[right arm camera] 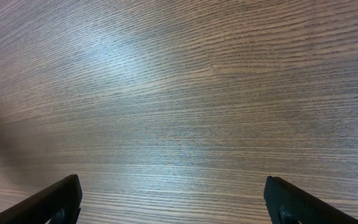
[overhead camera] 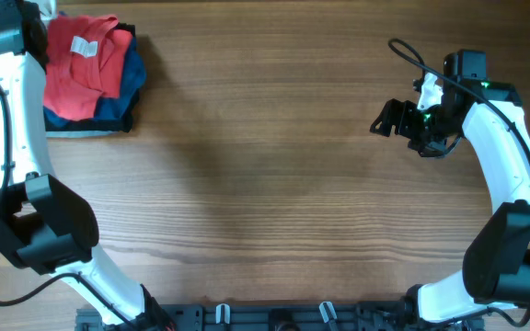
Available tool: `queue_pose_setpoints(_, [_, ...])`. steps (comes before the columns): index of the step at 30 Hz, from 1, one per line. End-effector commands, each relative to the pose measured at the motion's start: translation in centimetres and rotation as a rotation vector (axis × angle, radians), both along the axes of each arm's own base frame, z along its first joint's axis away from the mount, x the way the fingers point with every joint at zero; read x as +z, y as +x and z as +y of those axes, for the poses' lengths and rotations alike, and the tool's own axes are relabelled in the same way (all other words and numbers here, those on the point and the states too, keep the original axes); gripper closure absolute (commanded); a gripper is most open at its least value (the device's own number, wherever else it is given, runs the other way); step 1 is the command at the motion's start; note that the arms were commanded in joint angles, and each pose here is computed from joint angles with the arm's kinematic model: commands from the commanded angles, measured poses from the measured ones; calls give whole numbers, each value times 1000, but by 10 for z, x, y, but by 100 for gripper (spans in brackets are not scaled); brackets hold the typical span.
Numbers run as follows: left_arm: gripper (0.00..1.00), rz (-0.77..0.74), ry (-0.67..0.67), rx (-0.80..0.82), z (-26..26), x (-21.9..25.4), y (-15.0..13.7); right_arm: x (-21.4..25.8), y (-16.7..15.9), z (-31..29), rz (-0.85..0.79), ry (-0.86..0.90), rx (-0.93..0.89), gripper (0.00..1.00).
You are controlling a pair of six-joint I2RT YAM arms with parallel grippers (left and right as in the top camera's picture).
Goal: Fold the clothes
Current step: 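Lift the white shirt with the left gripper and move it over the stack, then lower the white shirt onto the stack top and open the left gripper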
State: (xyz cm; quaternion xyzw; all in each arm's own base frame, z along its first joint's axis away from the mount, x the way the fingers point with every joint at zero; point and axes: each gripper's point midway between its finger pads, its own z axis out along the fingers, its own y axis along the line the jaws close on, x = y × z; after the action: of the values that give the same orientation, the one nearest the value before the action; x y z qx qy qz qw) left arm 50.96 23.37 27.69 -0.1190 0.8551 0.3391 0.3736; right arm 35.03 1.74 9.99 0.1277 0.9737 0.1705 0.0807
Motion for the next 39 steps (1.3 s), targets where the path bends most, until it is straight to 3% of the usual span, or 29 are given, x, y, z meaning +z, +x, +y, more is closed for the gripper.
queue_pose_setpoints(1, [96, -75, 38, 101, 24, 26, -12, 10, 6, -1, -40, -17, 18, 5])
queue_pose_setpoints(6, [96, -96, 24, 110, 35, 27, -14, 10, 6, -1, -43, -17, 18, 5])
queue_pose_setpoints(10, [96, -82, -60, -5, 17, 14, -2, 10, 6, -1, -43, -16, 17, 5])
queue_pose_setpoints(16, [96, -56, -334, -231, -37, -25, 17, 9, 3, 0, -28, -16, 21, 5])
queue_pose_setpoints(29, [94, 4, -810, -373, -131, -59, 9, 9, 4, 0, -35, -16, 18, 5])
queue_pose_setpoints(30, [89, 23, -827, -382, -138, -63, 7, 10, 5, 0, -36, -16, 18, 5])
queue_pose_setpoints(31, [75, 41, -835, -387, -145, -67, 6, 10, 5, -1, -38, -16, 18, 5])
queue_pose_setpoints(35, [0, 105, -858, -403, -166, -80, 3, 10, 5, -1, -39, -16, 18, 5])
queue_pose_setpoints(39, [0, 85, -837, -425, -170, -76, 10, 10, 5, -1, -39, -16, 19, 5])
